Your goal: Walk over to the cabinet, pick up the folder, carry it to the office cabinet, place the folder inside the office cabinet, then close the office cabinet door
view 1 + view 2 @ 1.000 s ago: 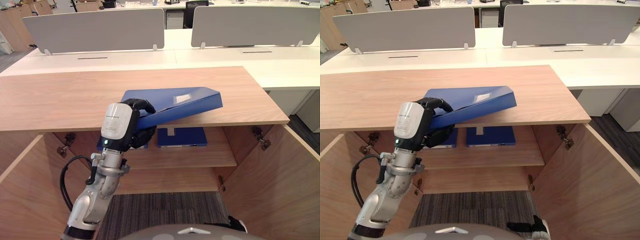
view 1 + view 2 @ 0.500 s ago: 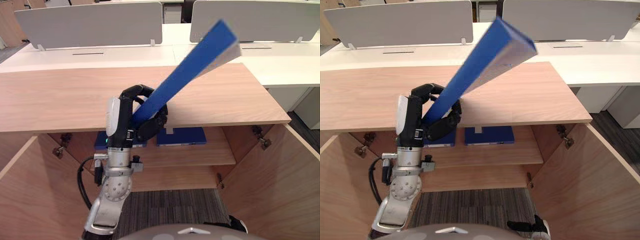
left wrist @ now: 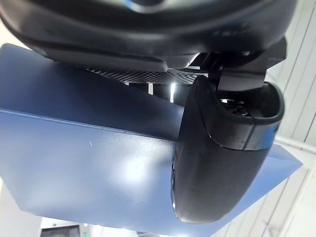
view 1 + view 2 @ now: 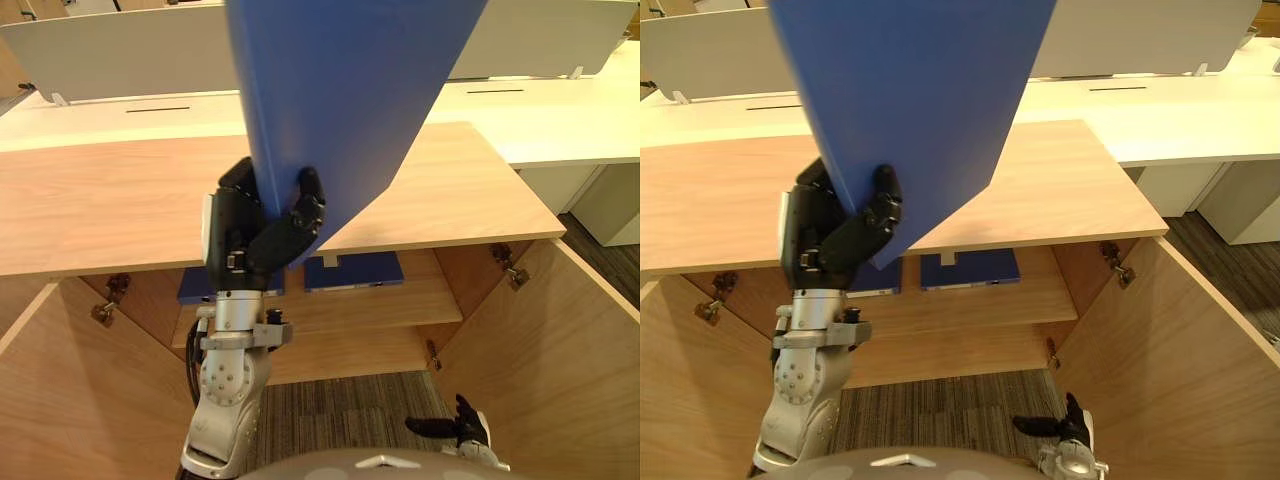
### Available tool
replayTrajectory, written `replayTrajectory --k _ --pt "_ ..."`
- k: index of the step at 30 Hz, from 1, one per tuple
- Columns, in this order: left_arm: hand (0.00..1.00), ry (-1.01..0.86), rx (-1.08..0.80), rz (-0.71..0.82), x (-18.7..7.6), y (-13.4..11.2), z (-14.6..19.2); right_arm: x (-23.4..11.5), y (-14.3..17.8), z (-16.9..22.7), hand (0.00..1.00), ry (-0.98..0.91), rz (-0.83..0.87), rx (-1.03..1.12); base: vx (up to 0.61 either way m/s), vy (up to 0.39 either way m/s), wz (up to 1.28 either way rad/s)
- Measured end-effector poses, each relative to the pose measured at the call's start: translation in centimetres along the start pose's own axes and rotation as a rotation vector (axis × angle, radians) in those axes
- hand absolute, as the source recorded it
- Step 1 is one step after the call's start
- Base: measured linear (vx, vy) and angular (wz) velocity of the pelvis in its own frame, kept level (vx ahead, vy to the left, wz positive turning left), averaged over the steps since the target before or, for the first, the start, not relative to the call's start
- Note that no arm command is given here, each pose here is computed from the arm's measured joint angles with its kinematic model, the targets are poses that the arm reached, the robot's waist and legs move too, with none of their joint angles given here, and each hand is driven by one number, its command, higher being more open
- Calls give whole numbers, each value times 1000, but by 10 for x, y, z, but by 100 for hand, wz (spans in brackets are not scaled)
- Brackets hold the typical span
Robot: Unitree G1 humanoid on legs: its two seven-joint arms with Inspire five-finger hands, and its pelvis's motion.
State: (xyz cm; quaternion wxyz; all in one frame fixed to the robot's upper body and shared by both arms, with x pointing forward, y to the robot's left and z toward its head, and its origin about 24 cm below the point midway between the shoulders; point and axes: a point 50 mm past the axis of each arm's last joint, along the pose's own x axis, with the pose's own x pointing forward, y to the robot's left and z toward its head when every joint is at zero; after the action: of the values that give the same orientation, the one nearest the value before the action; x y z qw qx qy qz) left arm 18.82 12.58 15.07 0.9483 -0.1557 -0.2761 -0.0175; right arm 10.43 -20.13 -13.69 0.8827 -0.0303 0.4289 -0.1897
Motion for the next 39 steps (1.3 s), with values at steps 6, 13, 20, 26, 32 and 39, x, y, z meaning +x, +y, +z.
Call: replayTrajectory --k 6,13,20,26,32,39 --pt "0 -14 -183 -6 -7 0 7 -16 6 72 100 -330 15 191 -30 -1 -9" --pt "0 120 -229 57 -22 14 -13 -56 -1 142 100 -689 35 299 -2 -2 -2" --pt "0 261 -209 106 -34 27 -38 -79 0 169 100 -844 100 336 -1 -12 -7" --pt "0 285 -227 72 -37 28 -45 -78 -3 171 100 -837 130 334 -6 -5 -2" --pt "0 380 -219 9 -48 32 -62 -76 -11 175 100 -848 185 242 -31 -21 -2" --pt "0 476 -187 -55 -59 39 -73 -73 -23 181 100 -847 238 84 -23 -20 -1"
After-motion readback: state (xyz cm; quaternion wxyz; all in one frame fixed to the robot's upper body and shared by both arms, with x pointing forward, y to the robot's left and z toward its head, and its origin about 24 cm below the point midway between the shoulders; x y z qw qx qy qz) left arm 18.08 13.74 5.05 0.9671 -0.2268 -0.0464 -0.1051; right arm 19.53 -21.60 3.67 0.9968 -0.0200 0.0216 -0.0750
